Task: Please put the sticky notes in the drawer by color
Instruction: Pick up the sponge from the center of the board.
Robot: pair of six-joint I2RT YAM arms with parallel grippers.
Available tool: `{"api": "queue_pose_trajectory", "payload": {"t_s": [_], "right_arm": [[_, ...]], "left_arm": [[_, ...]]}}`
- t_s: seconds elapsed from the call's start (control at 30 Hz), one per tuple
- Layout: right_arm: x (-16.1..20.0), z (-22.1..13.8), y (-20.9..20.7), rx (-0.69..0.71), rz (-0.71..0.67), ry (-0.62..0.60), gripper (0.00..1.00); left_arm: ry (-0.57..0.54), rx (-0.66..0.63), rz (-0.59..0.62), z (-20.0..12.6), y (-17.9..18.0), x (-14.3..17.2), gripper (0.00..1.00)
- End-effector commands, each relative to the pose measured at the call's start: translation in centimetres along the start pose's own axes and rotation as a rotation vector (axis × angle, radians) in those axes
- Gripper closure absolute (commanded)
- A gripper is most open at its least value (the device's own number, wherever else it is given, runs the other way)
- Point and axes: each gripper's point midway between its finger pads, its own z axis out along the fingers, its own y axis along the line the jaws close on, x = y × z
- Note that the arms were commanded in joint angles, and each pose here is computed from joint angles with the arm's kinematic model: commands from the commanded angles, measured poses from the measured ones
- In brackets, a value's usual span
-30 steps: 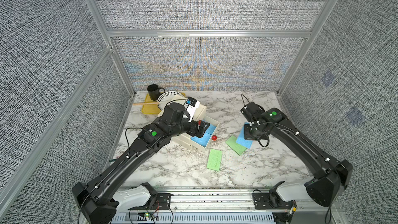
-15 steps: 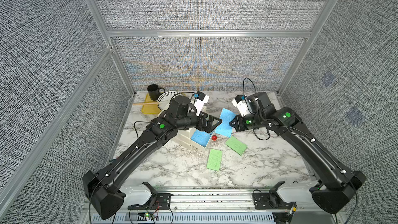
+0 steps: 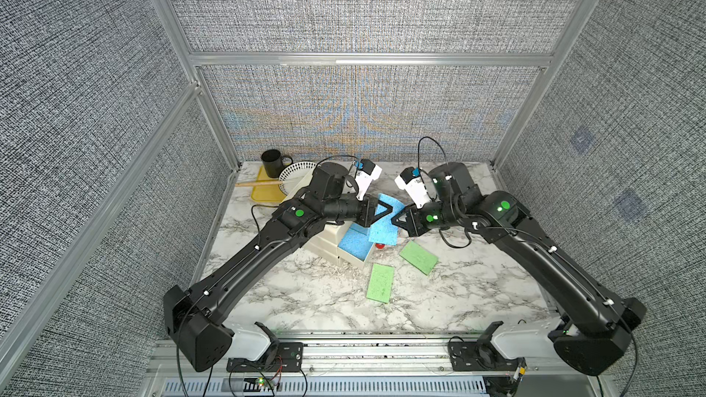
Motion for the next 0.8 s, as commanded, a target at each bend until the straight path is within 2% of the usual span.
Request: {"api": "queue_pose_trajectory", "payload": {"t_s": [0.0,0.1,0.2,0.27,0.33,0.4,0.53,0.63,0.77], "right_arm": [[-1.6,-1.1,-2.3,0.150,0.057,-0.084,0.53],[-3.2,-3.4,-4.9,0.291,0.134,-0.203,0.50],[-5.1,-5.8,-5.8,0.298,0.206,-0.318,0.43],[-5.8,-6.7,-6.3,0.251,0.266,-0.343,0.39],[-6.4,-6.4,-5.7,0.146,0.309,-0.336,0.37],[-7.0,-5.6,-4.5,0.027,0.343,-0.334,0.36],[-8.4,-4.1,-1.2,-0.262,0.412,-0.352,0.34],[-9.0,-3.5,1.1,-0.422,0.424,-0.365,0.34],[-9.3,-2.4,2.9,-0.491,0.419,-0.366,0.34]], "left_arm": [[-0.011,0.022,0.007,-0.4,-0.7,-0.3,0.98],[-0.098,-0.024,-0.004,-1.5,-0.4,-1.4,0.99],[-0.305,-0.154,-0.101,-4.0,1.4,-3.6,0.99],[-0.498,-0.207,-0.202,-6.3,3.0,-4.5,0.99],[-0.701,-0.181,-0.285,-8.9,3.5,-5.4,0.99],[-0.834,-0.180,-0.352,-11.0,4.1,-5.8,0.98],[-0.956,-0.170,-0.397,-13.2,4.5,-6.1,0.99],[-1.019,-0.138,-0.445,-14.0,4.8,-5.8,0.98],[-1.083,-0.091,-0.511,-14.6,5.4,-5.3,0.99]]}}
